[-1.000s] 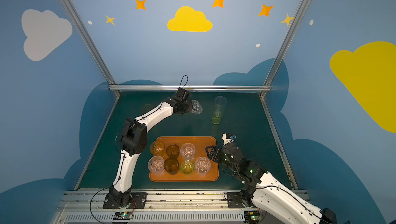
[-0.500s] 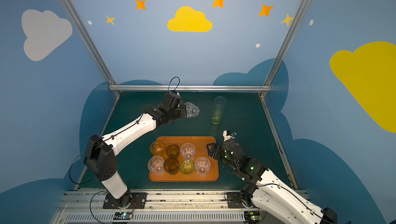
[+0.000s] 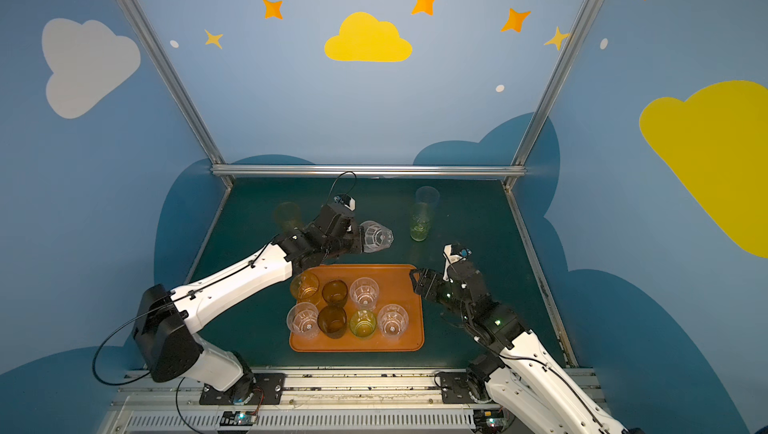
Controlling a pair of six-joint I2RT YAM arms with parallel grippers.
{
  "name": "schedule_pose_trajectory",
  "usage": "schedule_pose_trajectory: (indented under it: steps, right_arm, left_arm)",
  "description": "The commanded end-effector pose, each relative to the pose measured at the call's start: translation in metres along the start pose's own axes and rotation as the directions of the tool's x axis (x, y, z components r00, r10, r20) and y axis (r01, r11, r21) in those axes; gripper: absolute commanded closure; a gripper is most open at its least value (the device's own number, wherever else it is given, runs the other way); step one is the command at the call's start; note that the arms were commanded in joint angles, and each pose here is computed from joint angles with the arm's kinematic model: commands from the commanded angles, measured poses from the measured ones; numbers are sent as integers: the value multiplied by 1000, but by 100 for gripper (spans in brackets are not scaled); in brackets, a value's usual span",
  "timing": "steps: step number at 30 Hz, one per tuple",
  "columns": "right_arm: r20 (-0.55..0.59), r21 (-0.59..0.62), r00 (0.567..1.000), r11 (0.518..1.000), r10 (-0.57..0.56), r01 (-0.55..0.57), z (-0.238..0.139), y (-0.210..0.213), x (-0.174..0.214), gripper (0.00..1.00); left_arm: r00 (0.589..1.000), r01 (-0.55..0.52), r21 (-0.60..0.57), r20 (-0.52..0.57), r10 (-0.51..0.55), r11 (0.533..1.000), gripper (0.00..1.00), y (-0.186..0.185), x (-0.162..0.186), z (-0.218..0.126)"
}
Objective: Place the glasses into the tray
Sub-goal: 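Lower the clear glass onto the tray's far corner while right gripper draws back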
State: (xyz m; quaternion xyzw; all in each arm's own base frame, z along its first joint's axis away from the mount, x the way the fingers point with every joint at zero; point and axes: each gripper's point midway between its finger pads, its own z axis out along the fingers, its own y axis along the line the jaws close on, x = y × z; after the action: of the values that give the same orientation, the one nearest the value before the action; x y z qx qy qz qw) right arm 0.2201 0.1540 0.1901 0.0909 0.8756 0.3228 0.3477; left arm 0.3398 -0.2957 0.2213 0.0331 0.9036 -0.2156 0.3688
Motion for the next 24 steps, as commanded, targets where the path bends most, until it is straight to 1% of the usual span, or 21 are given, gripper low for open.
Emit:
schedule_pose_trajectory:
  steps: [1,5,8,12,17,19,24]
  right_arm:
    - [-47,-87,998,995,34,-38,-4,10,-5,16]
    - [-60,-110,994,989,94,-100,-7,0,-9,16]
    - [-60,-103,988,984,139,-145,-9,-10,-12,16]
    - [-76,-108,982,978,170,-178,-7,-18,-11,16]
    - [-82,-74,983,983,165,-171,-8,-25,-11,16]
    - [-78,-53,985,986,157,-161,-9,-29,-11,16]
    - [-65,-2,989,991,133,-134,-10,-37,-12,16]
  left_arm:
    - [1000,-23,16,15,23,1000,96,-9,0,-14]
    - [998,-58,34,-11,59,998,96,-21,14,-13]
    - [996,-78,43,-33,79,996,96,-30,24,-10]
    - [991,-117,61,-65,120,991,96,-47,37,-5]
    - [979,-174,66,-100,180,983,96,-62,50,4]
    - [975,-189,42,-114,193,981,96,-60,51,8]
    - [963,-215,25,-159,216,976,96,-56,66,16]
